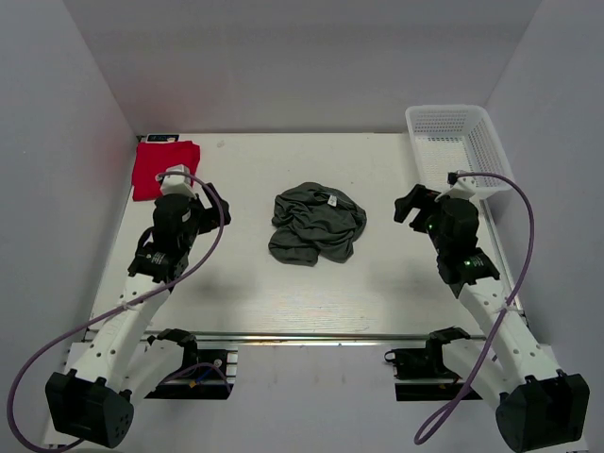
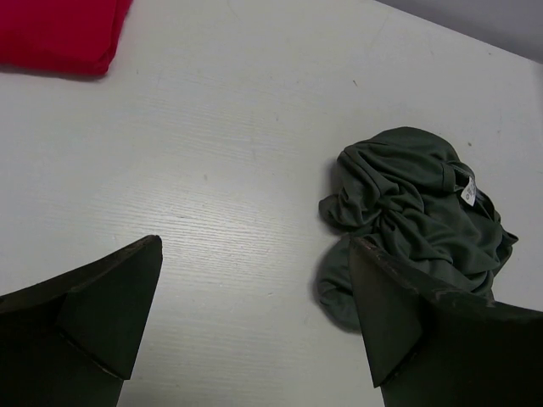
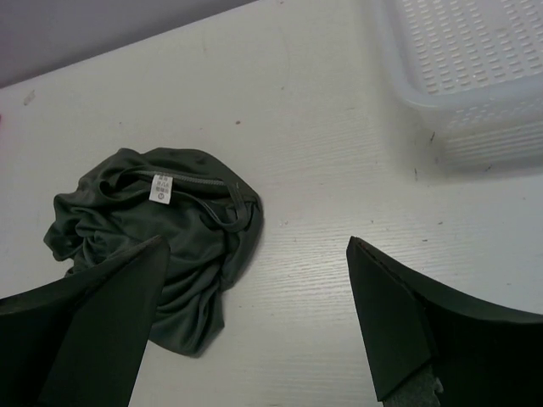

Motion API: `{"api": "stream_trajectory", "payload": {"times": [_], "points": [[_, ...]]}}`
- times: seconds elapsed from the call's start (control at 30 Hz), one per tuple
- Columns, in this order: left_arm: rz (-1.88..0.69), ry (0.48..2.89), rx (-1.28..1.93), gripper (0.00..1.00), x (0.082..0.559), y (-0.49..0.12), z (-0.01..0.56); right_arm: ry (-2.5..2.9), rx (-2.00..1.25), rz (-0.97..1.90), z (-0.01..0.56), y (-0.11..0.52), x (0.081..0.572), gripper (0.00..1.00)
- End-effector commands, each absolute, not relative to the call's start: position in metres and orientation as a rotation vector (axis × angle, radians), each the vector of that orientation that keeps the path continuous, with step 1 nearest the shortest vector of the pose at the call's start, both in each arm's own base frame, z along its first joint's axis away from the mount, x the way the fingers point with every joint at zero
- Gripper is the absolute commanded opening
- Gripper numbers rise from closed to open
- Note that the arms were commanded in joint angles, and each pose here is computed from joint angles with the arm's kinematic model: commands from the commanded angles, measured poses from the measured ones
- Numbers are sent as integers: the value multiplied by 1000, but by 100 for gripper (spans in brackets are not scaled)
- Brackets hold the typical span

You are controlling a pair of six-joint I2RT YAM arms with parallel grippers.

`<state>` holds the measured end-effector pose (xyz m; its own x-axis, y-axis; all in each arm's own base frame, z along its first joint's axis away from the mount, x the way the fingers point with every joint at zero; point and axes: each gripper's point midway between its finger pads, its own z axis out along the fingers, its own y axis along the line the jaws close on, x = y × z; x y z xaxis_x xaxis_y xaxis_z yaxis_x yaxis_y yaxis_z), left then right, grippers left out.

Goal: Fold and stack the t-shirts
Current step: Flatten out the tshirt

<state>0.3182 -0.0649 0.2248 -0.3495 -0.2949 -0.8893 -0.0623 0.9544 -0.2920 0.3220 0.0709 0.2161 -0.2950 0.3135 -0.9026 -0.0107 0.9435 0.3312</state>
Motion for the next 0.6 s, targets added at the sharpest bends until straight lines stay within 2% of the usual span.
{"api": "stream_trajectory", "payload": {"times": [0.0, 0.17, 0.33, 0.43, 0.57], "points": [[-274, 1938, -255, 100, 313, -68, 221, 1887, 203, 340, 210, 77, 322, 90], [-426, 2002, -94, 100, 320, -103, 199, 1921, 97, 370, 205, 90, 327, 90], [-748, 2066, 175, 100, 321, -170, 172, 2029, 25, 384, 182, 103, 345, 90], [-883, 2141, 272, 92, 315, -200, 142, 2065, -48, 447, 179, 118, 349, 90], [-977, 2207, 346, 88, 303, -231, 116, 2156, -34, 436, 147, 123, 370, 90]]}}
